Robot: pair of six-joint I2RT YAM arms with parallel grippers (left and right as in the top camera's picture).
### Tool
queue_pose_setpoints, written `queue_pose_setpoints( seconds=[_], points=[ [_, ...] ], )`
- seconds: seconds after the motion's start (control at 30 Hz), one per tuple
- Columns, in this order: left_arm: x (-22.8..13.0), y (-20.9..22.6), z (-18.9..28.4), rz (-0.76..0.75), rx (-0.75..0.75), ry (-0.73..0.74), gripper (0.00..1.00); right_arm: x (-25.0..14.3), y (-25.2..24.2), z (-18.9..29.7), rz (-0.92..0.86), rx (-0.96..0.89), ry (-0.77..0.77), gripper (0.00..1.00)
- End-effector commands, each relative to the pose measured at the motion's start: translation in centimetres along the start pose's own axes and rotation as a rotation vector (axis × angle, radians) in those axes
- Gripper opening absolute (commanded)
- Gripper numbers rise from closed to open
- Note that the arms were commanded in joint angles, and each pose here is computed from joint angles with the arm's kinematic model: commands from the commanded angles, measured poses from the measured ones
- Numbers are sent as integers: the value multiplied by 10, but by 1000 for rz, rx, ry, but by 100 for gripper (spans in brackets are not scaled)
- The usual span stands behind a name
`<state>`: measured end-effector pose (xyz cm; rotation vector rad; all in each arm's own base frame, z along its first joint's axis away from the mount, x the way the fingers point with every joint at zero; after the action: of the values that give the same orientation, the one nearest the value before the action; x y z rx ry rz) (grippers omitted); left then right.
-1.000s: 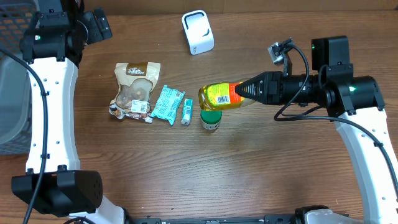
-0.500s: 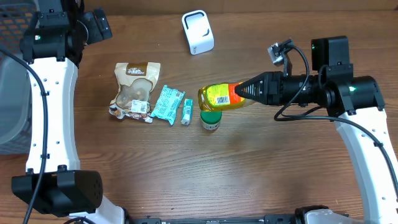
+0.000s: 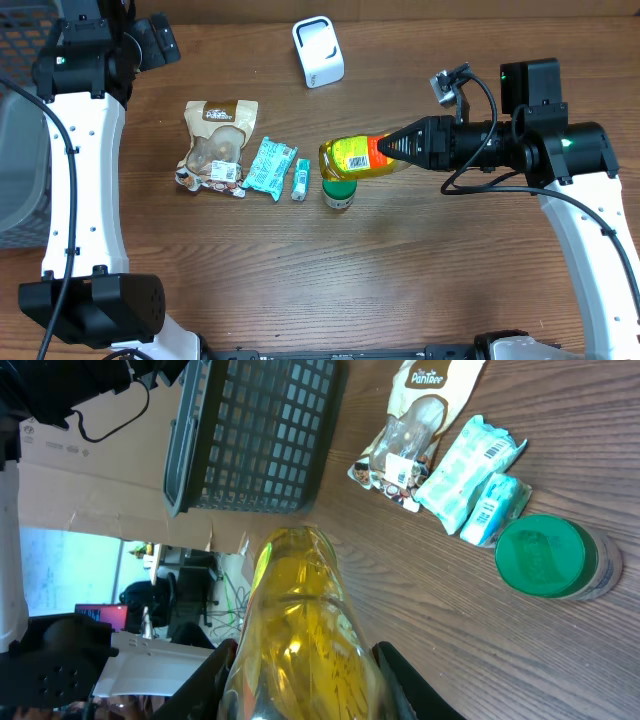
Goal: Scan the item barcode
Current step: 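Lift the yellow bottle with the right gripper and tilt it sideways, then carry the bottle with the right gripper to the white scanner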
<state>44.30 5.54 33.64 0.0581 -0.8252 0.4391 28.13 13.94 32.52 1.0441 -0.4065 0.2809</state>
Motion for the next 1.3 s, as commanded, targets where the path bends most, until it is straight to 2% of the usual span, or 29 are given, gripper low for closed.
queue_pose_setpoints(
  seconds=[0.0,0.57,0.87,1.13,1.27],
  points=[
    [3,3,1,18,13,-11,99,4,15,7,38,45,-18,33],
    [3,3,1,18,13,-11,100,4,13,7,32,32,-17,36],
    [3,3,1,18,13,-11,100,1,-27,8,-24,-267,-22,36],
    [3,3,1,18,13,-11,99,-7,-87,13,-88,-610,10,35],
    [3,3,1,17,13,-11,100,-1,-109,9,-94,-690,16,31]
  ],
)
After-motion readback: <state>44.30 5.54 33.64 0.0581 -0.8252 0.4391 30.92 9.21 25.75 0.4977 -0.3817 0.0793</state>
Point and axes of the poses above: each gripper's point midway between its finger pads, its own z axis back along the fingers, its own y axis along the line the jaws close on, x = y × z, the point moved 5 cm from there along z, back along the fingers, and after that the axes turned 6 degrees about z, right-handed, at the moved point
